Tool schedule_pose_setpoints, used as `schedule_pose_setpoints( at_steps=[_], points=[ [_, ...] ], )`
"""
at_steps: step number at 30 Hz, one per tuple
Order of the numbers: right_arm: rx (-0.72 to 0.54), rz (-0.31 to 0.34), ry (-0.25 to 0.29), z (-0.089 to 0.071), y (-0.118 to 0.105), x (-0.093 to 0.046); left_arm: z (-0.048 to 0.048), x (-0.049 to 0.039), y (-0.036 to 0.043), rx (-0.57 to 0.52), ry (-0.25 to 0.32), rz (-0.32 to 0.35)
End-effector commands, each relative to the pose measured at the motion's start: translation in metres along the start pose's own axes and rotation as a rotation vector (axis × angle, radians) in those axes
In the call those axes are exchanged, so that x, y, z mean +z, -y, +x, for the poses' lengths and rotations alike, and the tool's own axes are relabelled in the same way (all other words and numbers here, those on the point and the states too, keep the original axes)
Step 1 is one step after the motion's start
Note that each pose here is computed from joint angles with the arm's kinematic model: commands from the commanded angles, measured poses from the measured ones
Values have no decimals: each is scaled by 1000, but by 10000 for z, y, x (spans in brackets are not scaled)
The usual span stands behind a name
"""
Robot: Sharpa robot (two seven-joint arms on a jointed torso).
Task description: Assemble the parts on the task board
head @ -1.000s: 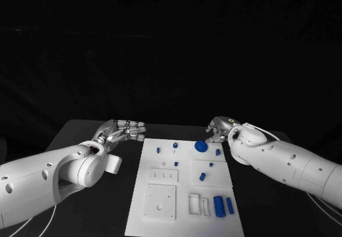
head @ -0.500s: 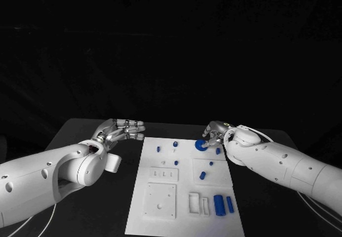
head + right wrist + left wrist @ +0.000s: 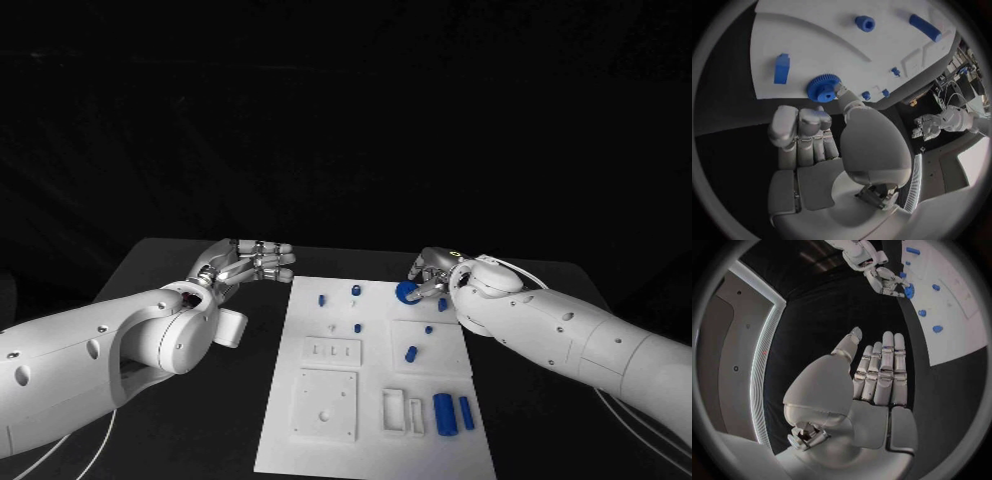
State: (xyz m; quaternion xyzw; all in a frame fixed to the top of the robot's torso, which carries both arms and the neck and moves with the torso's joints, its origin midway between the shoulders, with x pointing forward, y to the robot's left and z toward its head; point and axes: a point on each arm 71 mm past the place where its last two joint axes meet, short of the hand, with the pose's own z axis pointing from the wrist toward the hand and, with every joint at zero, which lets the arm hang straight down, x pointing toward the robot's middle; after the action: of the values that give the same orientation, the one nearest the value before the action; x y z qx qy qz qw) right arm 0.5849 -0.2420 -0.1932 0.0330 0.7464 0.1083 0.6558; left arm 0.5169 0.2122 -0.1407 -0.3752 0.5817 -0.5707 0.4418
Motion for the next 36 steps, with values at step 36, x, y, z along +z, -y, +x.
schedule_pose_setpoints(
  at_steps=[36],
  points=[
    [-28, 0, -71, 183, 45, 9, 28, 23, 3, -7, -19, 0]
  ],
)
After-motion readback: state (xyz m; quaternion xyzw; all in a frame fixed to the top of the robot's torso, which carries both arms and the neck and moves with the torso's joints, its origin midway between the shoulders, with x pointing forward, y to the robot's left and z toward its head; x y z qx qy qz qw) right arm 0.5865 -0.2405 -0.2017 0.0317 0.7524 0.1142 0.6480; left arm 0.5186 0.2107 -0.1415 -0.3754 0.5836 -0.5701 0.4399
